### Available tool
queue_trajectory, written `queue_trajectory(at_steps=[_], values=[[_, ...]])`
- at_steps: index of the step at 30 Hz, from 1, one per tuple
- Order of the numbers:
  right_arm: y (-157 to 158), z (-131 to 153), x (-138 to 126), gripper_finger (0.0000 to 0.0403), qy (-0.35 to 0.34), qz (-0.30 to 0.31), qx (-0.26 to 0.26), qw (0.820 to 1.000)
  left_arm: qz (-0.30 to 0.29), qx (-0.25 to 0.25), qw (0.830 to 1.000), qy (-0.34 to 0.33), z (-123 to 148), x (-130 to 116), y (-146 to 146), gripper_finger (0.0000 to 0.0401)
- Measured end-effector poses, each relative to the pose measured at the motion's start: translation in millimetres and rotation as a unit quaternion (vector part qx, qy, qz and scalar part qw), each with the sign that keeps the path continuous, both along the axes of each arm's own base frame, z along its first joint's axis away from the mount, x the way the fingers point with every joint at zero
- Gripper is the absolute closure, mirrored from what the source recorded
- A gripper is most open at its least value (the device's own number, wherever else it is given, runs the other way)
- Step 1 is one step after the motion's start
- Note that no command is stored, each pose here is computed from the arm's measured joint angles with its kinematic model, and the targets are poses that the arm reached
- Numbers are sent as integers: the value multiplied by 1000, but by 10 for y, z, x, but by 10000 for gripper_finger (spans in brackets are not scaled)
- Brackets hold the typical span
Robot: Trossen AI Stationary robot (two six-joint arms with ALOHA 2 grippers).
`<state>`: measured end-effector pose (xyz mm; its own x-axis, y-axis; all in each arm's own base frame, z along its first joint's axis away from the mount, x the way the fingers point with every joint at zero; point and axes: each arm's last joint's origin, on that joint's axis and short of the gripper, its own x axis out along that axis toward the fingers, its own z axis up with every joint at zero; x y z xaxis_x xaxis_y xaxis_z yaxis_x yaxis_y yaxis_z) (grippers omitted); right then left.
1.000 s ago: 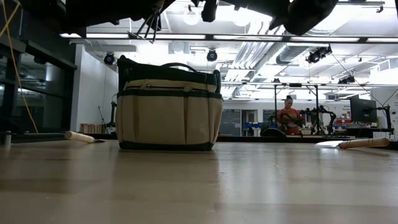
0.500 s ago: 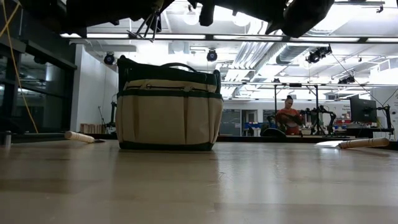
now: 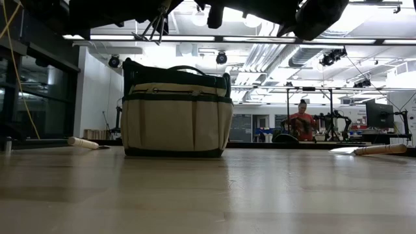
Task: Pick & Place Garden tools in Gardening bag
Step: Put the light brown hand rake into the light brown gardening bag
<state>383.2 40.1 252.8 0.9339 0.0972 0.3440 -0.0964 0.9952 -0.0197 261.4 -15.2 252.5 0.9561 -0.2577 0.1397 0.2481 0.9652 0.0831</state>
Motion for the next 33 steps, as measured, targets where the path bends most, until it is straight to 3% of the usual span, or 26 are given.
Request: queue_trajectory(at_steps=[11,18,33], values=[[2,-4,1,342,2,1,1,1000,-3,-13,1000,8,-10,2,-1,345],[1,-5,2,342,4,1,6,1000,1,-13,1000,16,-28,8,0,289],[-9,-9,0,342,26,-42,-5,999,8,-17,999,26,-45,10,5,279]])
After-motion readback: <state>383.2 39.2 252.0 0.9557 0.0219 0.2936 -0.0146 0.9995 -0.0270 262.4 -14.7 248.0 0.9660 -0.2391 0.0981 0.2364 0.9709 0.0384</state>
